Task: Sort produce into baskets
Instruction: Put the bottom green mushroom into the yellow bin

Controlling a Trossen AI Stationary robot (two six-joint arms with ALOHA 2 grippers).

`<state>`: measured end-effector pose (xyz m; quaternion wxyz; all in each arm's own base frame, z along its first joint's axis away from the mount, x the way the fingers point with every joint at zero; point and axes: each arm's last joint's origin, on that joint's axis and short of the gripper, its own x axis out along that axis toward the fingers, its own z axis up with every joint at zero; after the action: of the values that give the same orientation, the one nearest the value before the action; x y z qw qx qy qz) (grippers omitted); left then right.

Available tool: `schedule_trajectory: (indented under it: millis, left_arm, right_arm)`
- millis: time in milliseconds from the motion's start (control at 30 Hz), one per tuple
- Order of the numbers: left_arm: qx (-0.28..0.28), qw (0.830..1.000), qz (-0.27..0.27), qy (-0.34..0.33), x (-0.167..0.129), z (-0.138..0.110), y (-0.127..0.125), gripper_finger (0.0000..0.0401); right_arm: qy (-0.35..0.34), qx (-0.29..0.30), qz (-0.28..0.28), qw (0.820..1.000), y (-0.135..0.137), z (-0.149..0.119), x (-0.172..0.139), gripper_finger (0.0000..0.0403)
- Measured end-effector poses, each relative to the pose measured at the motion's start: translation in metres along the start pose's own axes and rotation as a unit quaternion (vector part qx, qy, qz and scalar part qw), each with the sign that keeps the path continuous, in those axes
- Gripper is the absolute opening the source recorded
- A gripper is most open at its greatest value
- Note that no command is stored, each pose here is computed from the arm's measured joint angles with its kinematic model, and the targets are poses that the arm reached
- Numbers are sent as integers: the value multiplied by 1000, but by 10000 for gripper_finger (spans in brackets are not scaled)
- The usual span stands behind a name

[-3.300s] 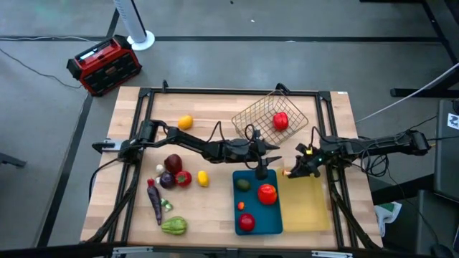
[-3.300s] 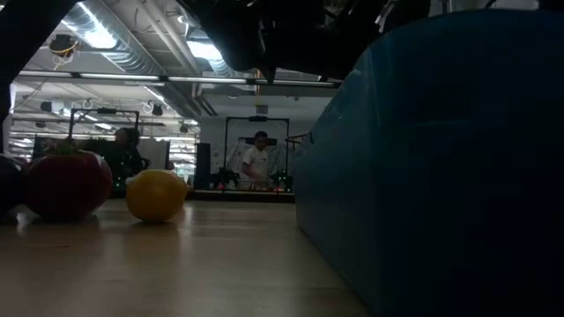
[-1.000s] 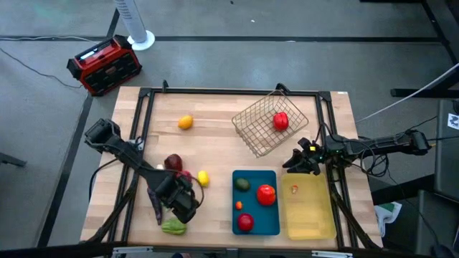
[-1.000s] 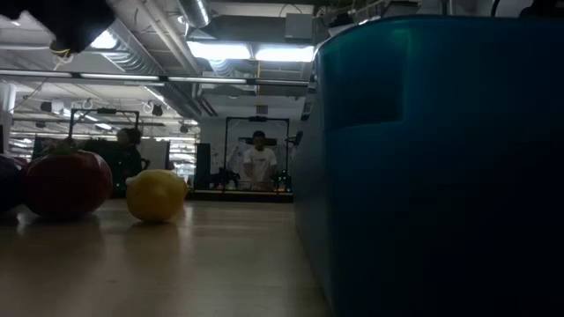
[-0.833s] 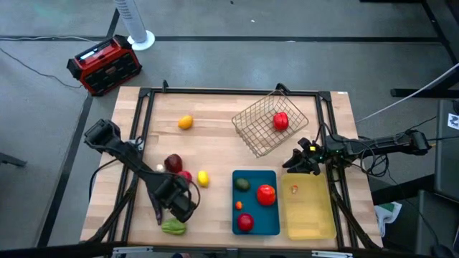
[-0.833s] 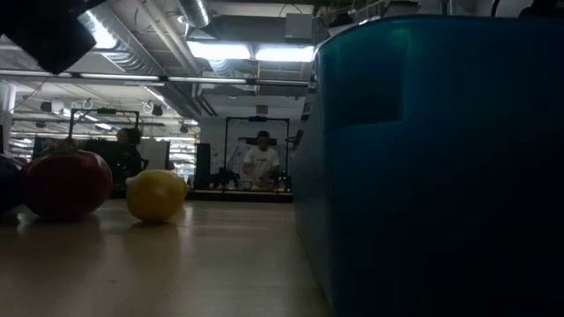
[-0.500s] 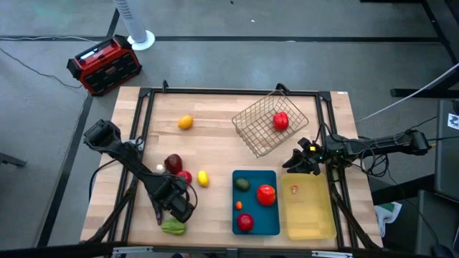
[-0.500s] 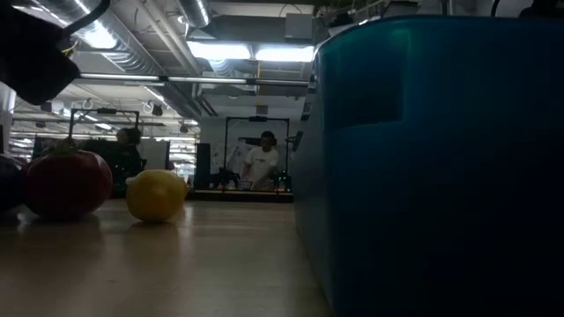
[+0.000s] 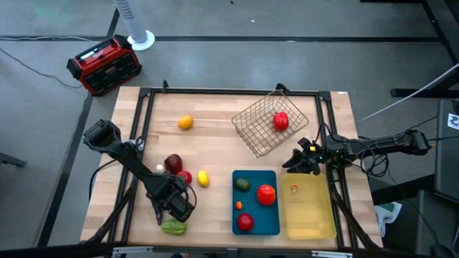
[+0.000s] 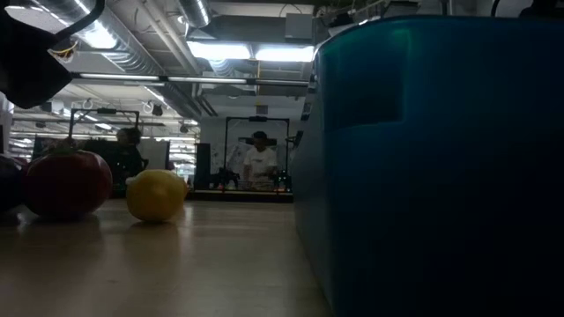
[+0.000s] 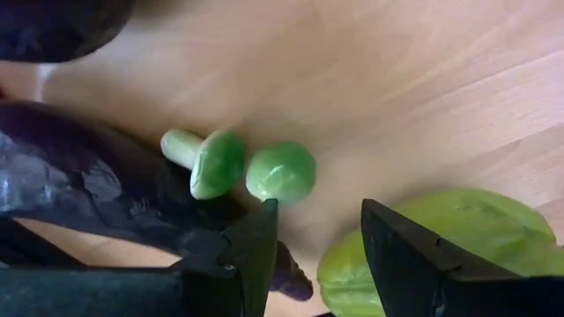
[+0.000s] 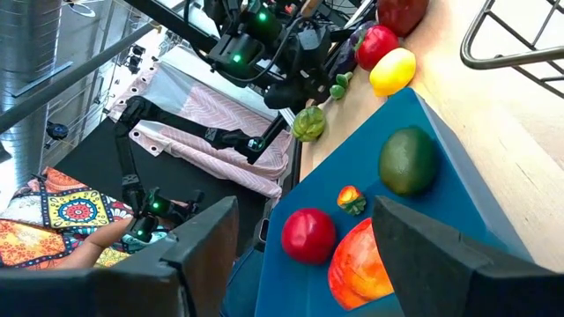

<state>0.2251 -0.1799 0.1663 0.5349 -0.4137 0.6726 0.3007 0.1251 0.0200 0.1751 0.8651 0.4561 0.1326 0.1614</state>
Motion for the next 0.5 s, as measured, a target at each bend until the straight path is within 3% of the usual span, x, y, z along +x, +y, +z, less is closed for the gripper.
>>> schedule_trajectory:
  millis: [500]
  left_arm:
    - [-16, 1000, 21, -11, 6, -8, 5, 159]
  right_arm:
    - [0, 0, 0, 1000, 0, 0, 0, 257]
